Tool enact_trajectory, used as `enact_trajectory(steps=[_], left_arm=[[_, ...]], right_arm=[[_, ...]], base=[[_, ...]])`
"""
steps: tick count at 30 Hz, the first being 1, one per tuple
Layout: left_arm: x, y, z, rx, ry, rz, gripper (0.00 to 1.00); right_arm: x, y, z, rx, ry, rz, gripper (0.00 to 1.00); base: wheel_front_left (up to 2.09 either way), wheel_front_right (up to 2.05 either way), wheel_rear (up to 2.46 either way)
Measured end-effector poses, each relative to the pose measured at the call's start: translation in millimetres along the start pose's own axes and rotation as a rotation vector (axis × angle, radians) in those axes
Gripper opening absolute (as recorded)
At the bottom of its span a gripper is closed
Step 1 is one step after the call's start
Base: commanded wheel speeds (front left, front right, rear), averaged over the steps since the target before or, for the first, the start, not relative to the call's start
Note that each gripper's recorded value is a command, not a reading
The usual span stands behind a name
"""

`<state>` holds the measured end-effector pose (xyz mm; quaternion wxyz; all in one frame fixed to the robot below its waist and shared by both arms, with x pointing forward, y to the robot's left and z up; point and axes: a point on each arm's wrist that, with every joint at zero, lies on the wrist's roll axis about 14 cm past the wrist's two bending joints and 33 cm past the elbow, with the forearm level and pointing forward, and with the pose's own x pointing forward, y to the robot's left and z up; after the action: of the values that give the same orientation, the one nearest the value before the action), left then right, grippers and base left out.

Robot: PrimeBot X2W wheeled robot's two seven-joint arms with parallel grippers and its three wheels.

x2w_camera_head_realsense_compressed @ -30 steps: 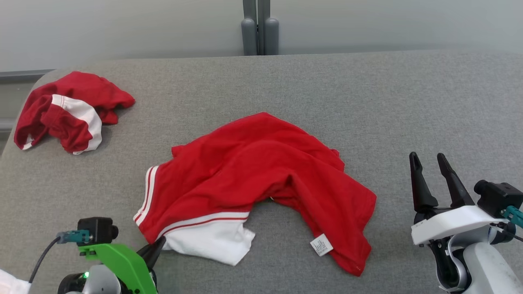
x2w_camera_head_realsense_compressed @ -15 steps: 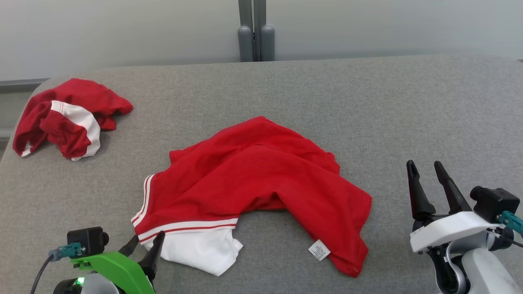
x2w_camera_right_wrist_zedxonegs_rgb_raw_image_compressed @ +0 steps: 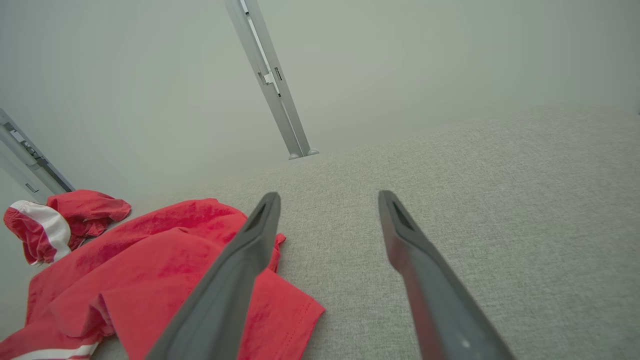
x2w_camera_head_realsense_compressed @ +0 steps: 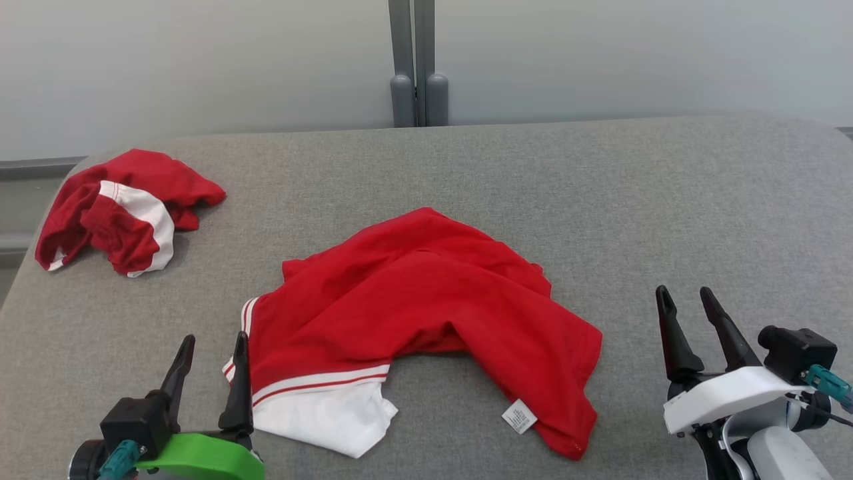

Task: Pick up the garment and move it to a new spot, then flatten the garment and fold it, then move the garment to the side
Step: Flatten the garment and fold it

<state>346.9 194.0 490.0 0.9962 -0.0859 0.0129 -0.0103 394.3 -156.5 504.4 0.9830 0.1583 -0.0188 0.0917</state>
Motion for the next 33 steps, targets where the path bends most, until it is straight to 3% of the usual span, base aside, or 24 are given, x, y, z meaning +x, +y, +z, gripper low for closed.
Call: enact_trajectory(steps=[12,26,33], left_arm=[[-0.1,-5.3,1.5,0.008,-0.031,-0.006,1.00],[1.1,-3.3,8.1,-0.019,-0.065,0.016,1.00],[-3.2,12.9,-2.2,-0.027,-0.035,0.078,1.00]], right_arm=[[9.2,7.6,-11.6,-0.018,0.082,0.038,1.00],[94.1,47.9,-65.2,-0.030,0.511,0.157,1.00],[103.9,57.6,-120.1,-0.012,0.735,0.156,1.00]], base=[[0.00,0.00,0.00],[0.00,0.00,0.00],[0.00,0.00,0.00]])
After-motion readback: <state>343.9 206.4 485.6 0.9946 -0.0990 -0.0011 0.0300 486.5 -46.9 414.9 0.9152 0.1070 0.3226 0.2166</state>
